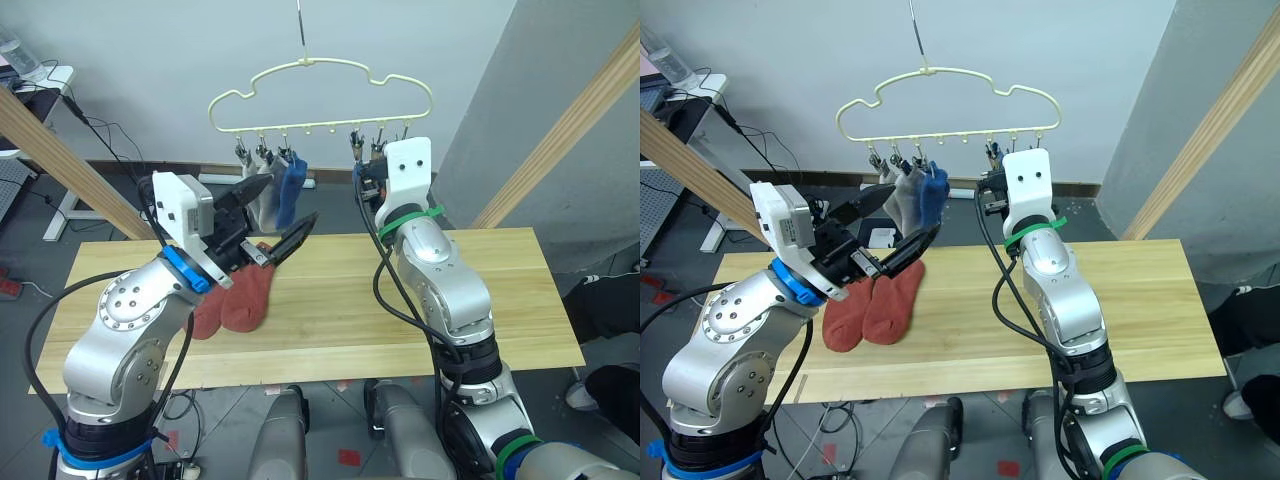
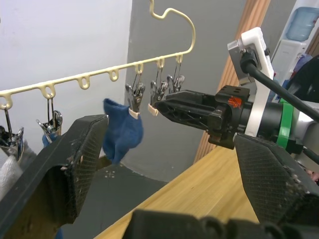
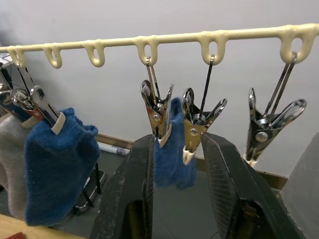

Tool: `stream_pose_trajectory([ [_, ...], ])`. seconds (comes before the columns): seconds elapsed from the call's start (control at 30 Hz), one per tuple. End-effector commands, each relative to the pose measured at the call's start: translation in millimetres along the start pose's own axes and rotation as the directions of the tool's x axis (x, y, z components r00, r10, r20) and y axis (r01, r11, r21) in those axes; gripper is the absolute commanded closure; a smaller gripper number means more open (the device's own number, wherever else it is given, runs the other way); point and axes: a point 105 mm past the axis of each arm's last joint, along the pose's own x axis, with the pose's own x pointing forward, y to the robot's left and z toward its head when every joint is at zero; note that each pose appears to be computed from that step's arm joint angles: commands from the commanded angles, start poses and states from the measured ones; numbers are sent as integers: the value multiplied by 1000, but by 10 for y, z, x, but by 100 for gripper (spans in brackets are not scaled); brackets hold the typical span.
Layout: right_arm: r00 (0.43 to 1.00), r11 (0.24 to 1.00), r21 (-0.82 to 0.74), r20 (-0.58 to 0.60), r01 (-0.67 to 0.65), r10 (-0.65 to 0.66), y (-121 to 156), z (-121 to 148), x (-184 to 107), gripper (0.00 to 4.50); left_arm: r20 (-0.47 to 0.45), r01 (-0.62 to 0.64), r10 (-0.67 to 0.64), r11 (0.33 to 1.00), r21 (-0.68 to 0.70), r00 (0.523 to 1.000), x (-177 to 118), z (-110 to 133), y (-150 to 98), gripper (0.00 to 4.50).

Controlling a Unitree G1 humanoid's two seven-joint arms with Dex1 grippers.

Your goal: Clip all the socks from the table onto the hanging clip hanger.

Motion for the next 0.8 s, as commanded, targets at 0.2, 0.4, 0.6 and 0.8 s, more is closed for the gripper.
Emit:
stream_pose_trajectory([
  [0.2,997,999,14,61,49,-50,-42,165,74,299,38,-2,1,1000,26,999,2,86,-12,0],
  [0.4,995,996,11,56,84,-85,-111,163,84,299,37,-4,4,1000,21,999,-9,73,-23,0],
  [0.6,994,995,14,47,94,-94,-118,150,93,299,37,-8,7,1000,24,999,-2,66,-17,0],
  [0.8,993,995,23,69,96,-98,-95,218,155,299,39,-7,6,1000,25,999,12,62,-14,0],
])
